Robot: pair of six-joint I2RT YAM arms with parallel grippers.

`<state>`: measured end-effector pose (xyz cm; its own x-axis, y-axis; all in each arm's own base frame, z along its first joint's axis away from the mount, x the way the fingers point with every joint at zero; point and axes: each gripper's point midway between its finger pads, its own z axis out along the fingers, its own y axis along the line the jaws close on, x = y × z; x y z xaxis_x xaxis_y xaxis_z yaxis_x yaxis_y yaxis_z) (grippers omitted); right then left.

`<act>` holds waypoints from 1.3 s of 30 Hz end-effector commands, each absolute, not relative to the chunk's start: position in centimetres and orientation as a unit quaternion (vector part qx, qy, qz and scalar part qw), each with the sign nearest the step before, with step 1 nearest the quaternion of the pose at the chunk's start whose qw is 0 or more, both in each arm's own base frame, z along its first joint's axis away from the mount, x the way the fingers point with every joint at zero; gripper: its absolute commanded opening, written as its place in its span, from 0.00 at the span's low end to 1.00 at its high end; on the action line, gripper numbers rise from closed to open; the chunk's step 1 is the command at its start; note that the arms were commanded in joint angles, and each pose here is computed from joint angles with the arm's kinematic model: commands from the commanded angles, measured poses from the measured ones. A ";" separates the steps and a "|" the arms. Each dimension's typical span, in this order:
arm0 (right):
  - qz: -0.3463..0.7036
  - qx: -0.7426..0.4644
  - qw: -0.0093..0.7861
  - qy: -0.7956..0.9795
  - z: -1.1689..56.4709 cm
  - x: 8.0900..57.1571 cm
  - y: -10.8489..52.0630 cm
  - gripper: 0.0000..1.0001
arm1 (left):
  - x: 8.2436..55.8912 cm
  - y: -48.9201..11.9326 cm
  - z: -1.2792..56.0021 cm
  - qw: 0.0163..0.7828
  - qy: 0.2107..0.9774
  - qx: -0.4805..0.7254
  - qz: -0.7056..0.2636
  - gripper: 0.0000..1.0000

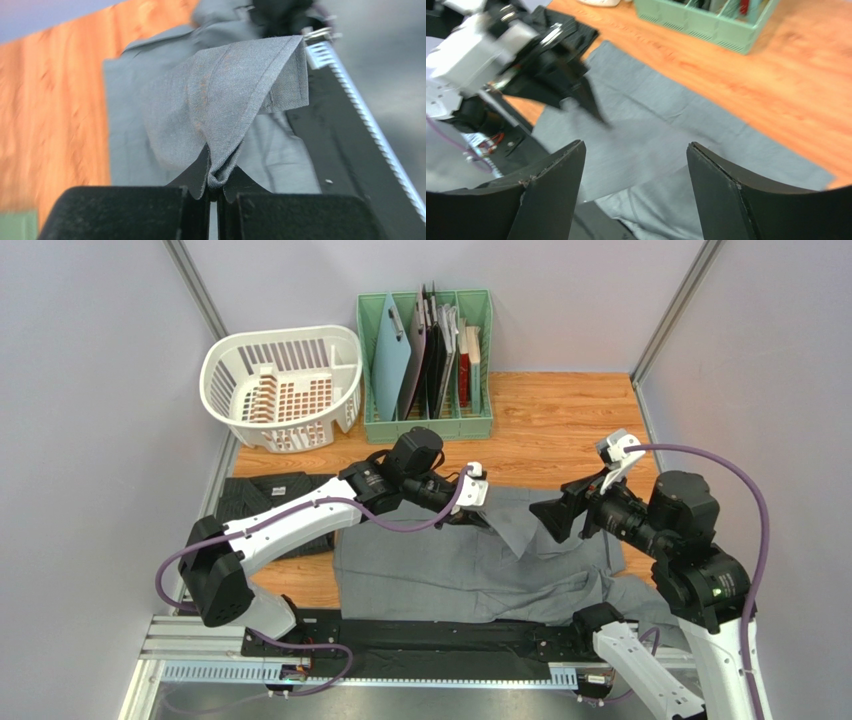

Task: Fold and stack the long sleeve shirts
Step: Fold the shirt

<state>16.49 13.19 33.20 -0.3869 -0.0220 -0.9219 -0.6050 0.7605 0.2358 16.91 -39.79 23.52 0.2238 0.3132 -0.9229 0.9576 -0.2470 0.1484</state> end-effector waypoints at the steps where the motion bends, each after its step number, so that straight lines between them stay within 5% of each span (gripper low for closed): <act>1: 0.199 -0.208 0.523 0.802 32.8 18.3 10.7 0.81 | 9.7 -37.7 28.6 0.373 0.293 0.733 -0.488 0.00; 8: 0.273 -0.191 0.418 0.846 28.1 21.9 10.8 0.81 | 6.4 -36.5 27.5 0.324 0.259 0.752 -0.512 0.02; 18: 0.358 -0.174 0.185 0.899 16.9 23.9 9.8 0.44 | 0.6 -36.4 25.3 0.274 0.201 0.788 -0.514 0.02; 23: 0.372 -0.189 0.119 0.901 13.0 23.6 9.8 0.31 | -1.2 -39.2 23.9 0.197 0.262 0.781 -0.531 0.03; 32: 0.396 -0.210 0.010 0.894 9.2 22.2 12.4 0.25 | -2.6 -44.0 18.9 0.168 0.328 0.767 -0.525 0.02; 39: 0.326 -0.195 -0.087 0.921 3.9 21.7 11.5 0.24 | -0.9 -46.8 21.3 0.203 0.371 0.737 -0.526 0.01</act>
<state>20.78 12.80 6.20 -0.9093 -0.4148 -0.0338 -0.3196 0.6440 0.6950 -2.17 -44.13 16.61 0.2203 0.4134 -0.8835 0.7029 -0.6953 -0.1501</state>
